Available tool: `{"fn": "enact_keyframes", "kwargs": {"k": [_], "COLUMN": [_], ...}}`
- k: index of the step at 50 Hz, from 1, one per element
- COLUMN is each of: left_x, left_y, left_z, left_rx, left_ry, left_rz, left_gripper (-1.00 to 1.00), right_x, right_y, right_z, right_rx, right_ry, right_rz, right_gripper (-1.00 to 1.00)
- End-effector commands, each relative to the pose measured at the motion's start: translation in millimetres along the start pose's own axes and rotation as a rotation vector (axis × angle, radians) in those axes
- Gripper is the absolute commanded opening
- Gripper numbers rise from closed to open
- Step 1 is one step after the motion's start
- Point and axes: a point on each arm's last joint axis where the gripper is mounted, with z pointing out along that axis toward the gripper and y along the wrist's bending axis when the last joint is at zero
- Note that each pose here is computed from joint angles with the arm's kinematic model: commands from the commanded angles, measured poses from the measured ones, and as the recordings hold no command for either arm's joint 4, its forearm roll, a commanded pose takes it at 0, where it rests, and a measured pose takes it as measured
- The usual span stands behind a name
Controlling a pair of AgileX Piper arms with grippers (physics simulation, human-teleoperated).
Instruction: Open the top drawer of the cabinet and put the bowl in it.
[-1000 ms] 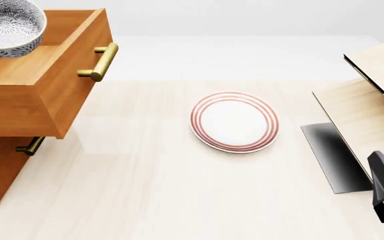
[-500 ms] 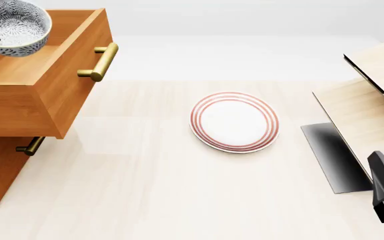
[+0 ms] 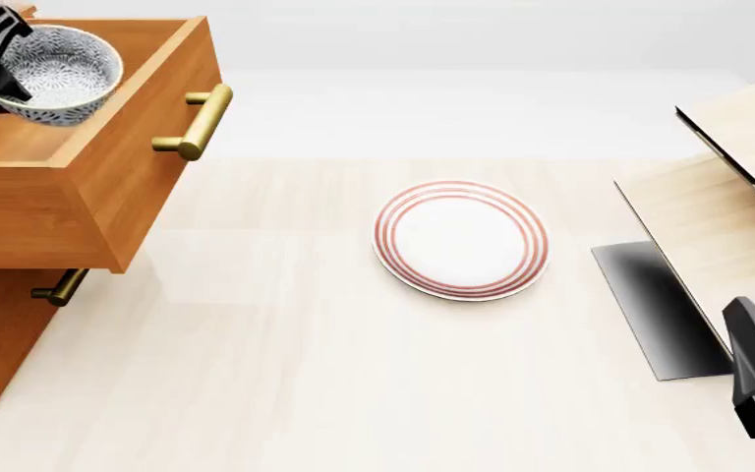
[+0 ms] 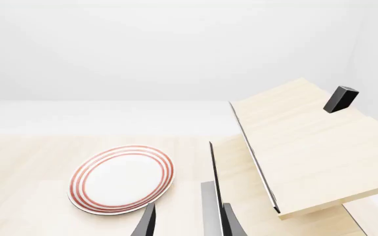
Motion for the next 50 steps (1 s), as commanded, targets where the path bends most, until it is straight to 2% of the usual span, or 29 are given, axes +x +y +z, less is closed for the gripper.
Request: {"fn": "enact_keyframes", "kwargs": {"k": [1, 9, 23, 24, 25, 33, 50], "left_x": [3.3, 4.7, 1.5, 5.0, 5.6, -4.4, -10.4], "left_y": [2.6, 6.5, 3.4, -1.4, -3.3, 0.6, 0.0], "left_z": [16.4, 24.2, 26.4, 25.9, 24.8, 17.3, -0.2], "left_rx": [-0.007, -0.017, -0.018, -0.006, 0.000, -0.020, -0.028], "left_ry": [0.011, 0.016, 0.021, 0.028, 0.027, 0.020, 0.019], "left_rz": [-0.001, -0.005, 0.011, 0.022, 0.027, 0.036, 0.062], "left_gripper": [-1.00, -1.00, -1.00, -1.00, 1.00, 1.00, 1.00], "right_x": [0.1, 0.1, 0.1, 0.1, 0.1, 0.1, 0.0], "right_y": [0.0, -0.1, 0.0, 0.0, 0.0, 0.0, 0.0], "right_z": [0.1, 0.1, 0.1, 0.1, 0.1, 0.1, 0.1], "right_rx": [0.001, 0.001, 0.001, 0.001, 0.001, 0.001, 0.001], "right_ry": [0.001, 0.001, 0.001, 0.001, 0.001, 0.001, 0.000], "right_rz": [0.000, 0.000, 0.000, 0.000, 0.000, 0.000, 0.000], "right_gripper": [1.00, 1.00, 1.00, 1.00, 1.00, 1.00, 1.00]}}
